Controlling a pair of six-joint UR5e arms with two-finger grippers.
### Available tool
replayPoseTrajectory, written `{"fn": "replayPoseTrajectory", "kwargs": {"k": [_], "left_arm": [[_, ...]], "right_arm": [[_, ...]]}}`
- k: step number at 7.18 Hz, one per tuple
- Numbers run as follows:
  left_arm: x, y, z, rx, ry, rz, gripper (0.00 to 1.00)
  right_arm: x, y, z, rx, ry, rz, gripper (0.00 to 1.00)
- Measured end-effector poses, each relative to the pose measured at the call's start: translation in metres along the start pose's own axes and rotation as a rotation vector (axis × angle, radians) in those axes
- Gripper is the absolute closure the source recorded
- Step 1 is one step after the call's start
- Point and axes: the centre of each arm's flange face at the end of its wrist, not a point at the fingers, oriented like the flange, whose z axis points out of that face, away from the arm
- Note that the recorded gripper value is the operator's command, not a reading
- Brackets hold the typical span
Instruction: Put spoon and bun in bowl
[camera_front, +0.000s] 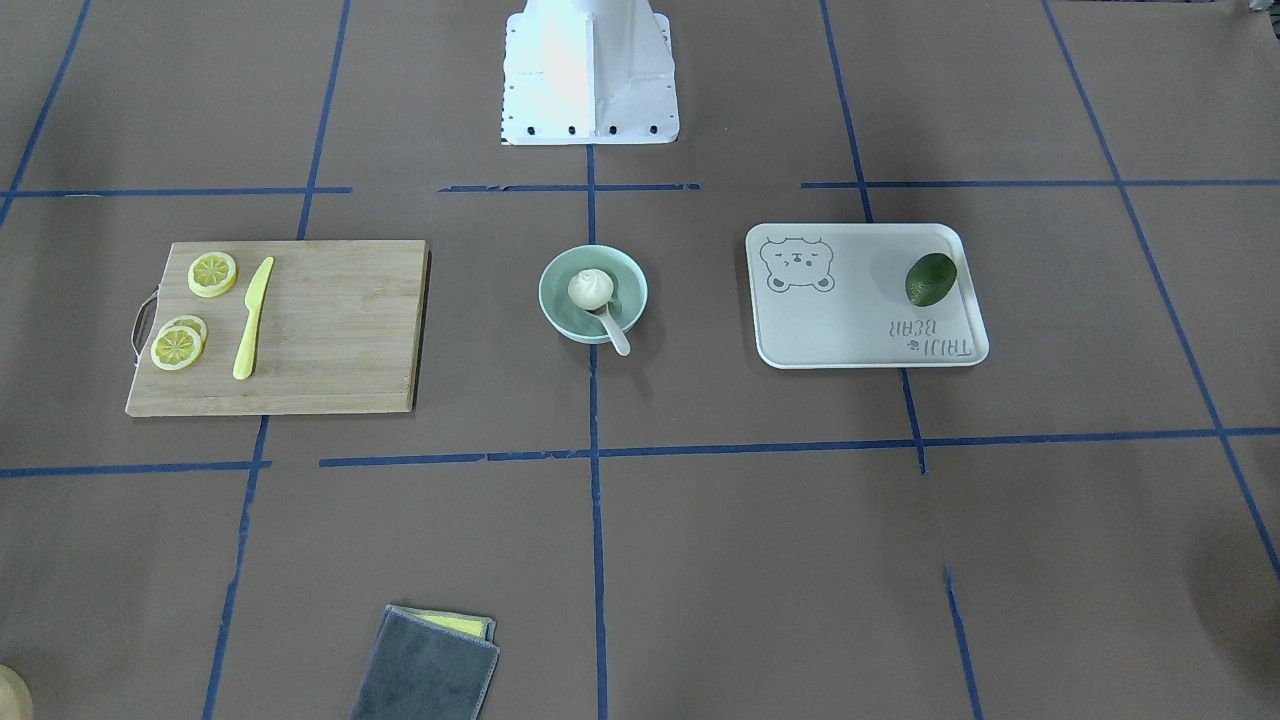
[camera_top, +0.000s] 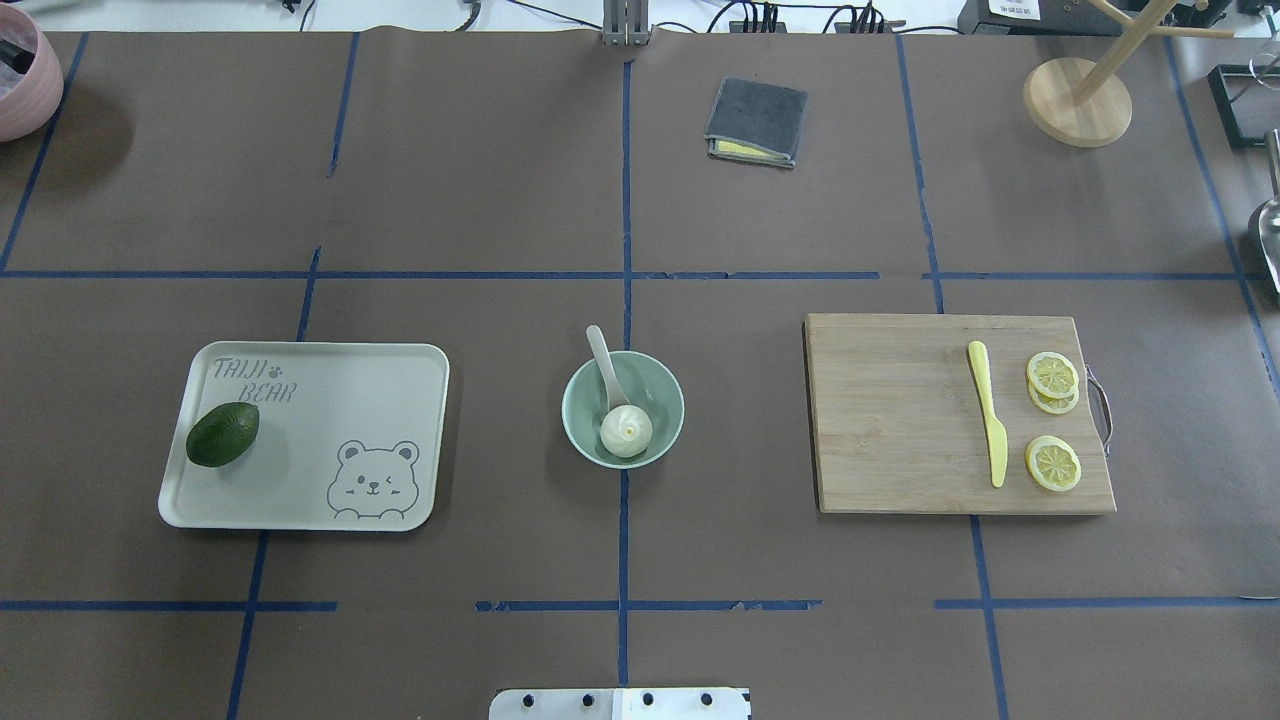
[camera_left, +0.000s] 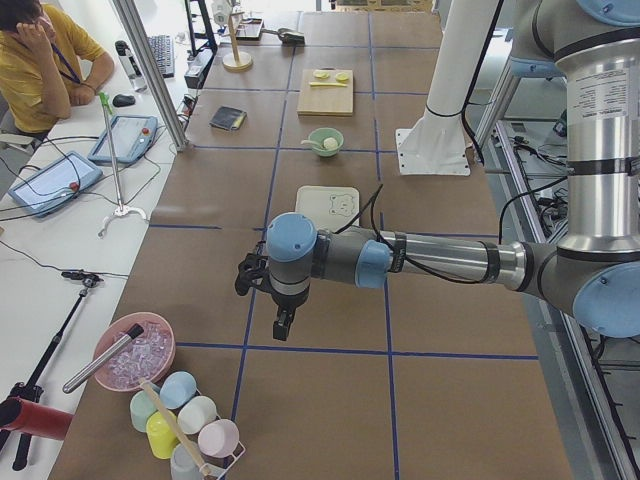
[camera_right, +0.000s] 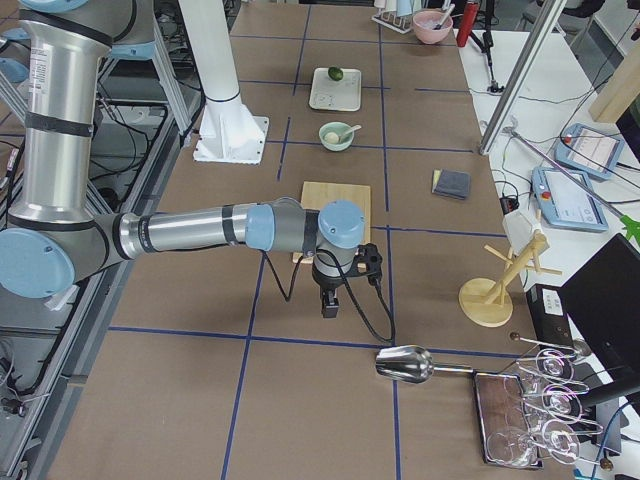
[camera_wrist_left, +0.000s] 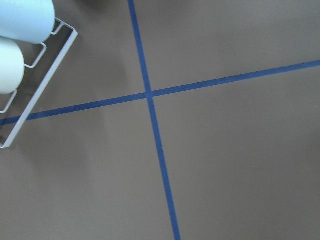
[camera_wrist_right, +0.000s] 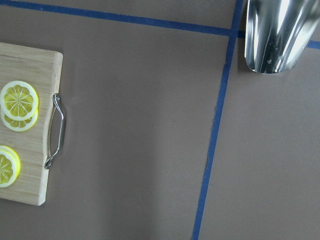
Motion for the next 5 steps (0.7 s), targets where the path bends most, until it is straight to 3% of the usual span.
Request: {"fn": "replayPoseTrajectory", "kwargs": {"k": [5], "left_arm": [[-0.007,0.012,0.007,-0.017,-0.006,0.111,0.00]], "right_arm": [[0.004,-0.001,0.004,-0.006,-0.004,0.012,0.00]]}}
